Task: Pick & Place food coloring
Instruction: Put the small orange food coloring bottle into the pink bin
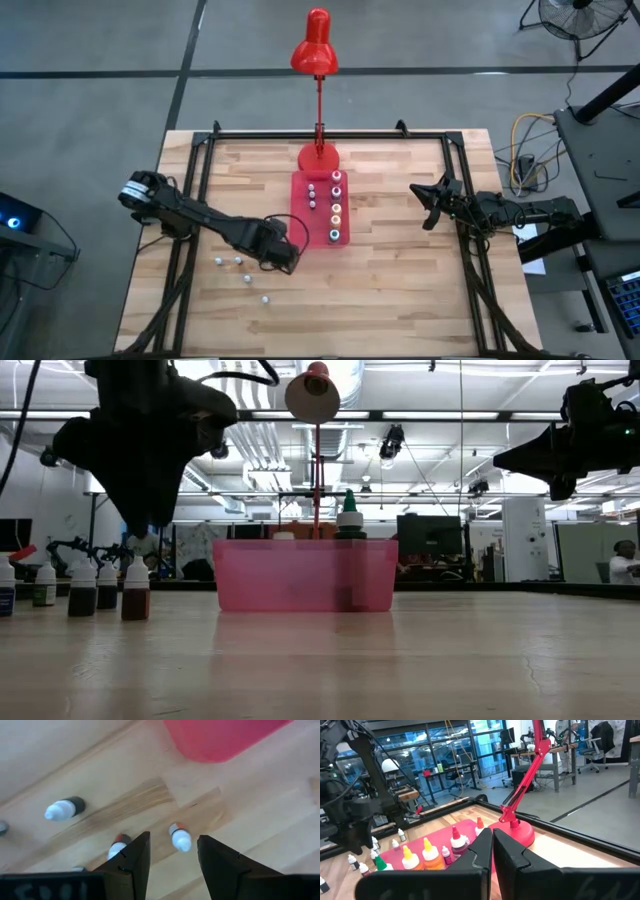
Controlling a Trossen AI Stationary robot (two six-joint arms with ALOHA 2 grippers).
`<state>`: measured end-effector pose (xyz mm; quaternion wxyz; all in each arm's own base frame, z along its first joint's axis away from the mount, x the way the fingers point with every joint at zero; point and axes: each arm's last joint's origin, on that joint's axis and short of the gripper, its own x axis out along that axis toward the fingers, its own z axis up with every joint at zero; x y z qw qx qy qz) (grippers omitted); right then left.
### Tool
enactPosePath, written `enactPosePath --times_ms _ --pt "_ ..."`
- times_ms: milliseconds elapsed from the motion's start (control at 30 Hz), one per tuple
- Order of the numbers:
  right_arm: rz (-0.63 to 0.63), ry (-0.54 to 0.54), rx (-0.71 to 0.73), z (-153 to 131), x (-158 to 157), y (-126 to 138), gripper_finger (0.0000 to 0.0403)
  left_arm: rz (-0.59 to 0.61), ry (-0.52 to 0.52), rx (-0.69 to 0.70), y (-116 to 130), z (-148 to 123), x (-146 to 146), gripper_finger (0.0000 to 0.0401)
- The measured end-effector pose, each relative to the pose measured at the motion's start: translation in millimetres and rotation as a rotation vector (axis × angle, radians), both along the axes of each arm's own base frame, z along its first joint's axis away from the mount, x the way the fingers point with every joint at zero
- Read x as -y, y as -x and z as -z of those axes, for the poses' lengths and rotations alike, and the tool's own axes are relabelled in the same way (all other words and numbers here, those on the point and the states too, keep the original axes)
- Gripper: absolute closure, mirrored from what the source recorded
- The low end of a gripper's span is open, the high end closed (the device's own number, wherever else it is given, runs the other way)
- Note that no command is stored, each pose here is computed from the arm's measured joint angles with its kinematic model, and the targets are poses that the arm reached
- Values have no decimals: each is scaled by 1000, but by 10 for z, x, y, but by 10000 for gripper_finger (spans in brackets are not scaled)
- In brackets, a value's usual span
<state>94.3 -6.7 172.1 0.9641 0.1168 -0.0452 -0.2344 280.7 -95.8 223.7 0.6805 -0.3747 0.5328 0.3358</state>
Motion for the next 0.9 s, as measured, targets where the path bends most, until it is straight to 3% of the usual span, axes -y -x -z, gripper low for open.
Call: enactPosePath --times_ms 333,900 --pt "-1 0 -1 0 0 -1 394 61 -115 -122 -234 15 198 266" --pt "-1 0 0 0 0 0 394 56 -114 -178 -253 207 237 266"
